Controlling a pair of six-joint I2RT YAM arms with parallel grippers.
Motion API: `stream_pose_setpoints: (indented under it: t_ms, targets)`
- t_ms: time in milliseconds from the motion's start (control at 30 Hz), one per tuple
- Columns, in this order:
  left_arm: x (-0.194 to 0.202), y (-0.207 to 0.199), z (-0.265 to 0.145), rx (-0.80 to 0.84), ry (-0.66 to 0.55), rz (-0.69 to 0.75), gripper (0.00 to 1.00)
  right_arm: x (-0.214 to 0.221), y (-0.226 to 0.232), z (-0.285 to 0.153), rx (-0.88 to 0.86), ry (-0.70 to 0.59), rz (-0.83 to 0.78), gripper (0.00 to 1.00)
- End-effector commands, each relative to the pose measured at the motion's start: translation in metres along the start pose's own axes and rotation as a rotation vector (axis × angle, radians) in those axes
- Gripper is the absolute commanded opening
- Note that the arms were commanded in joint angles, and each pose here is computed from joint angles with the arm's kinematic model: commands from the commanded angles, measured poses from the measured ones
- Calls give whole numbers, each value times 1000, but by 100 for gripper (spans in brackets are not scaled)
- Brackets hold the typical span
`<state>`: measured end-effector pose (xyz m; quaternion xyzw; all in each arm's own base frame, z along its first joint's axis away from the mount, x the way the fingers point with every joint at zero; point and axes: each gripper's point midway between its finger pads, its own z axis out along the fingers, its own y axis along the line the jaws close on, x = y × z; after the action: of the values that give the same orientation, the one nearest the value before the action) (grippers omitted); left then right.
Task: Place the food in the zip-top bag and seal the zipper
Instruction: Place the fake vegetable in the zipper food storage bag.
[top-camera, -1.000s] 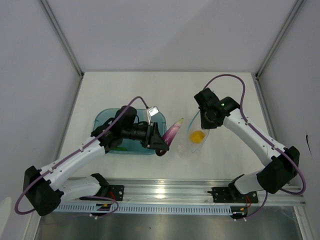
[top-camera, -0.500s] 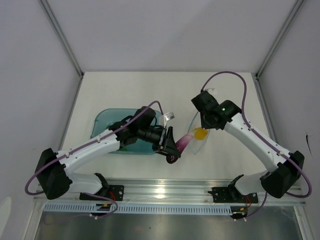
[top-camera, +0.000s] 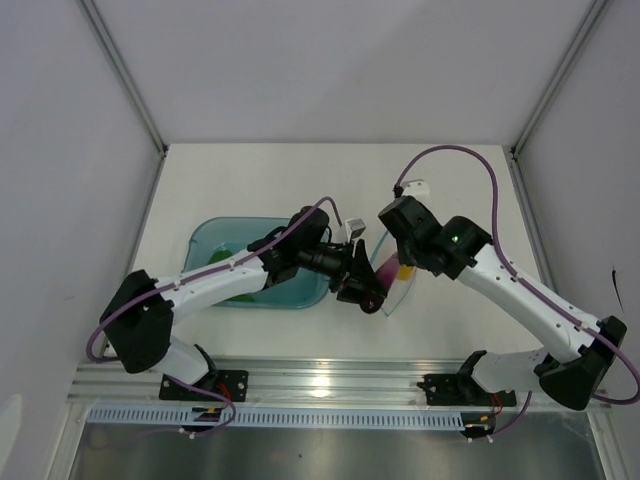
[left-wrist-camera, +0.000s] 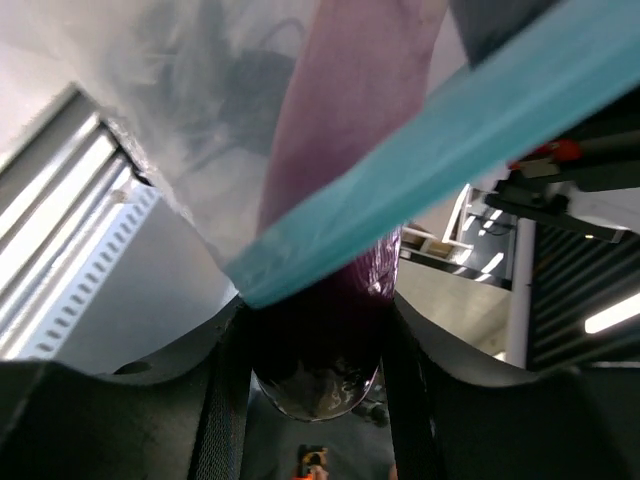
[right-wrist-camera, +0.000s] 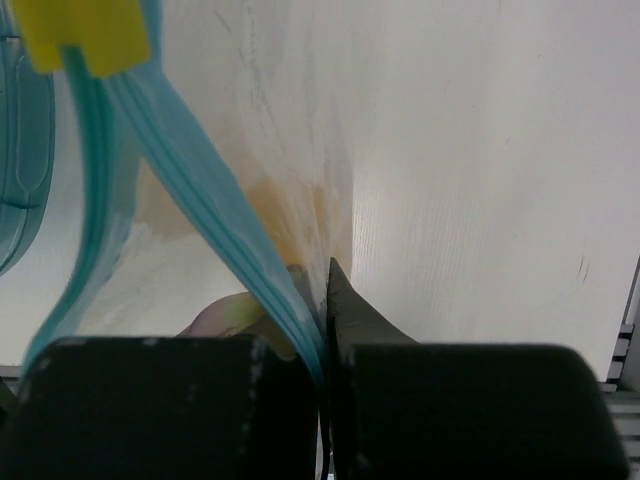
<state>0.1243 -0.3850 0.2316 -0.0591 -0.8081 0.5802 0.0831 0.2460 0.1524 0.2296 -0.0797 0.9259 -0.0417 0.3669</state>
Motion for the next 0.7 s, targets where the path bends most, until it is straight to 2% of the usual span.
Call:
stream_pose_setpoints:
  t_ms: [0, 200, 233, 267, 367, 467, 500, 567, 600, 633, 667]
  targets:
    - [-3, -48, -1, 149, 16, 4, 7, -5, 0, -8, -20, -60, 16, 0]
    - [-17, -49, 1, 155, -45, -117, 17, 1, 6, -13, -58, -53, 22, 0]
    - [-19, -53, -1, 178, -51, -168, 18, 1, 6, -14, -63, -57, 24, 0]
    - [-20, -38, 2, 172, -63, -225, 21, 0, 7, -17, -71, -63, 26, 0]
    - [-22, -42, 0, 215, -77, -281, 37, -2, 7, -21, -75, -71, 32, 0]
    - [-25, -43, 0, 169, -99, -261, 61, -3, 6, -22, -76, -73, 35, 0]
    - [-25, -42, 0, 156, -105, -243, 82, -3, 7, -23, -79, -72, 35, 0]
    - [-24, -43, -1, 144, -101, -228, 89, -2, 6, -22, -75, -68, 36, 0]
    - [-23, -46, -3, 148, -104, -212, 96, -3, 7, -22, -74, -65, 35, 0]
    - [-23, -47, -4, 148, -114, -162, 99, -2, 7, -21, -69, -60, 35, 0]
    - [-22, -57, -6, 141, -113, -126, 99, -1, 8, -20, -69, -55, 30, 0]
